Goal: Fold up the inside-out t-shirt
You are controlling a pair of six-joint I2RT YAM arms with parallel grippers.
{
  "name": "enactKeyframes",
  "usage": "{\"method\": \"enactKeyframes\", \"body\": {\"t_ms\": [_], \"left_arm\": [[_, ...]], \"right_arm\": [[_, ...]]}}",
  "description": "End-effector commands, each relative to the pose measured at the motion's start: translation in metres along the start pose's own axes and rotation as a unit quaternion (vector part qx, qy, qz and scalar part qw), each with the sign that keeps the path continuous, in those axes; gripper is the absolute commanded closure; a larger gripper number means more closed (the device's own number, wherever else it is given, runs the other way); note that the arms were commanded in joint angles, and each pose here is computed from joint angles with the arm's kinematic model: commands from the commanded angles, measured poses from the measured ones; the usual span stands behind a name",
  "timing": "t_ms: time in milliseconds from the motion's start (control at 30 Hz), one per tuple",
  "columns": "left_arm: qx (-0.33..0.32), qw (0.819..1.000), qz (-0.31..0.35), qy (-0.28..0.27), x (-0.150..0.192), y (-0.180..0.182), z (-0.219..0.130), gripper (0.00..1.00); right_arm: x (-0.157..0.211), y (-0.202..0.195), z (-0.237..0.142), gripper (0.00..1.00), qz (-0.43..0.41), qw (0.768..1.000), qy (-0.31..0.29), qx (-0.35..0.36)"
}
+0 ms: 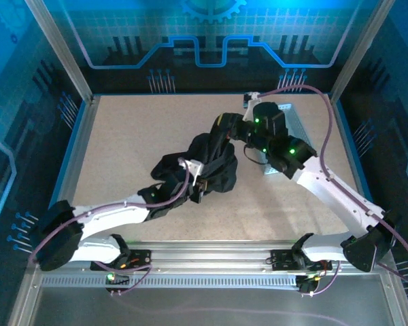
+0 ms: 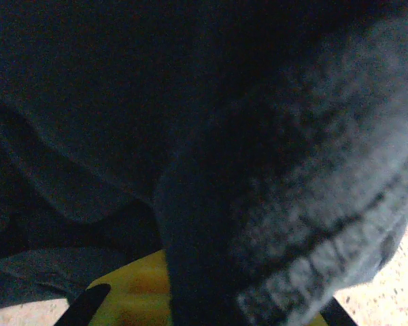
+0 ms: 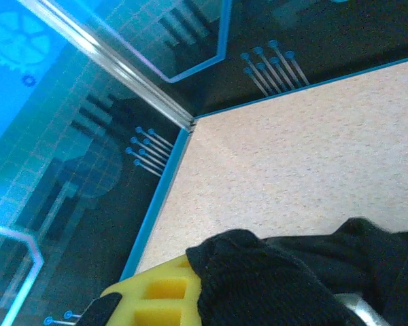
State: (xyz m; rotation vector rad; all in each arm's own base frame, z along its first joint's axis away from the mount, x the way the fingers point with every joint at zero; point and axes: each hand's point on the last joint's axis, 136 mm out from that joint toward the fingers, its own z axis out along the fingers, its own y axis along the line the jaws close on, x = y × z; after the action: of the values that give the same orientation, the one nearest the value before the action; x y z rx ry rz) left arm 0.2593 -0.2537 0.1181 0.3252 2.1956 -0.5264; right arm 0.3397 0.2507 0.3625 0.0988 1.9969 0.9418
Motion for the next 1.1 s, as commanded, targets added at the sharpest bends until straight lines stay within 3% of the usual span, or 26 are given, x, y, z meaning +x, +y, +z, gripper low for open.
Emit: {"method": "enactKeyframes", "body": {"t_ms": [0,167,300,500,633,767,867,1067], "left_arm": [[-0.05,0.999,-0.013,0.011,0.036,0.029,-0.015,0.9],[-0.092,0.995,-0.045,0.019,0.068,0.059,-0.04,0.85],[-0.1,0.992,-0.069,0.017,0.081,0.073,-0.056,0.68],[-0.06,0.993,-0.095,-0.02,0.071,0.068,-0.074,0.58],[-0.065,0.993,-0.094,-0.032,0.061,0.072,-0.086,0.38],[-0.042,0.991,-0.095,-0.086,0.009,0.057,-0.104,0.12],[-0.002,0.988,-0.095,-0.125,-0.046,0.032,-0.113,0.02],[0.047,0.987,-0.072,-0.137,-0.129,-0.008,-0.11,0.01]], "right_arm": [[-0.079,0.016,-0.039,1.0,0.008,0.994,-0.107,-0.015],[-0.109,0.012,-0.05,1.0,-0.008,0.992,-0.126,0.001],[-0.115,0.021,-0.052,1.0,-0.031,0.992,-0.121,-0.008],[-0.102,0.027,-0.038,1.0,-0.041,0.995,-0.085,-0.03],[-0.102,0.038,-0.044,1.0,-0.058,0.994,-0.081,-0.043],[-0.095,0.07,-0.049,1.0,-0.1,0.99,-0.065,-0.075],[-0.07,0.092,-0.042,1.0,-0.139,0.986,-0.041,-0.082],[-0.014,0.098,-0.015,1.0,-0.165,0.983,0.024,-0.077]]}}
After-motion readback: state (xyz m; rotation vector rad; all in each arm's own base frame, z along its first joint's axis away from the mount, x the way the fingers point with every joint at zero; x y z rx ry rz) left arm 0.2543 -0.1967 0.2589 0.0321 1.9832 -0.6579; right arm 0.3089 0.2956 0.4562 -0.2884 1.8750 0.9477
